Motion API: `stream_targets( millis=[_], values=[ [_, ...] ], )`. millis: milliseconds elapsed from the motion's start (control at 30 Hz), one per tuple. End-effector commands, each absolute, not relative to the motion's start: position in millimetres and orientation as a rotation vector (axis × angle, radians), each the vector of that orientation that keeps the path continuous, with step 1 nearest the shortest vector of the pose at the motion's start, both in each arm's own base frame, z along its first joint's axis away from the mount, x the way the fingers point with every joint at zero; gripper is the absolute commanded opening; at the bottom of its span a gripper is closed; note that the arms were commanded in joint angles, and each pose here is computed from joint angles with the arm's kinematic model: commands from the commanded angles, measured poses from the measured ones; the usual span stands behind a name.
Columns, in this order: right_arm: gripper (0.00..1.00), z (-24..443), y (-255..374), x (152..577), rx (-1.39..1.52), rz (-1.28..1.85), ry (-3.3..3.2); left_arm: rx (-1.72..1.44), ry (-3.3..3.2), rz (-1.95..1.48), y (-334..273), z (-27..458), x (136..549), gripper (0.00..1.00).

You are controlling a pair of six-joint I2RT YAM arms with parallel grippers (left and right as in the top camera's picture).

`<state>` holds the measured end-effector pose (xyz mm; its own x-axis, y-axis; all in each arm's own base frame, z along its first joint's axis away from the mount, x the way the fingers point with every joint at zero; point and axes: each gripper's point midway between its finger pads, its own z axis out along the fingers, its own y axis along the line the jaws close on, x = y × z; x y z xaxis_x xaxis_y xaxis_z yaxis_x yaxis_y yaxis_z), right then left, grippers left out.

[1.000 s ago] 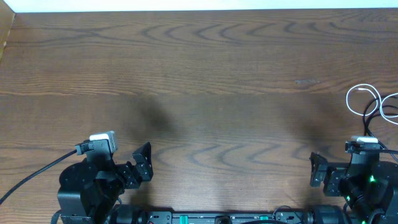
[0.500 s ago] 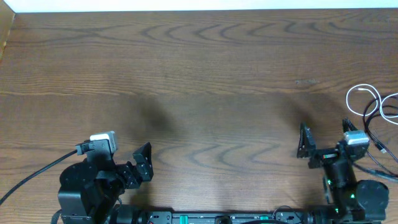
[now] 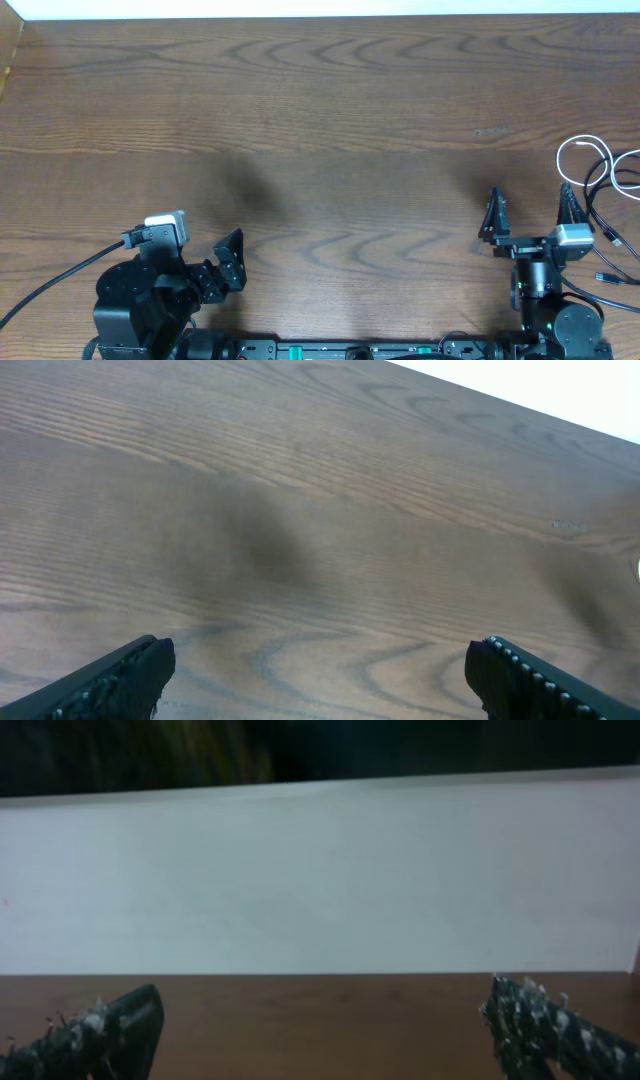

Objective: Untangle cables

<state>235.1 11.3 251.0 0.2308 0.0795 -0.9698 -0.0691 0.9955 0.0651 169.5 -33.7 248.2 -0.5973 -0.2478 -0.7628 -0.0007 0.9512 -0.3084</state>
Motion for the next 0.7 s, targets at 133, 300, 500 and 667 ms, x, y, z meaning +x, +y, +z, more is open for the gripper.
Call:
stream_targets(
  millis=[133,300,500,667],
  values=[
    [0.99,215.1,7.5,243.4,0.031,0.081,1.406,-0.148,2.193,-0.338,-34.4,246.7,169.1,0.98],
    [0.99,197.4,6.9,245.7,-0.019,0.017,1.479,-0.148,2.193,-0.338,-34.4,246.6,169.0,0.98],
    [0.99,155.8,8.4,246.0,-0.037,0.014,1.648,-0.148,2.193,-0.338,-34.4,246.6,169.0,0.98],
    [0.99,156.4,8.4,246.0,-0.037,0.014,1.645,-0.148,2.193,-0.338,-34.4,246.7,169.1,0.98]
  ],
)
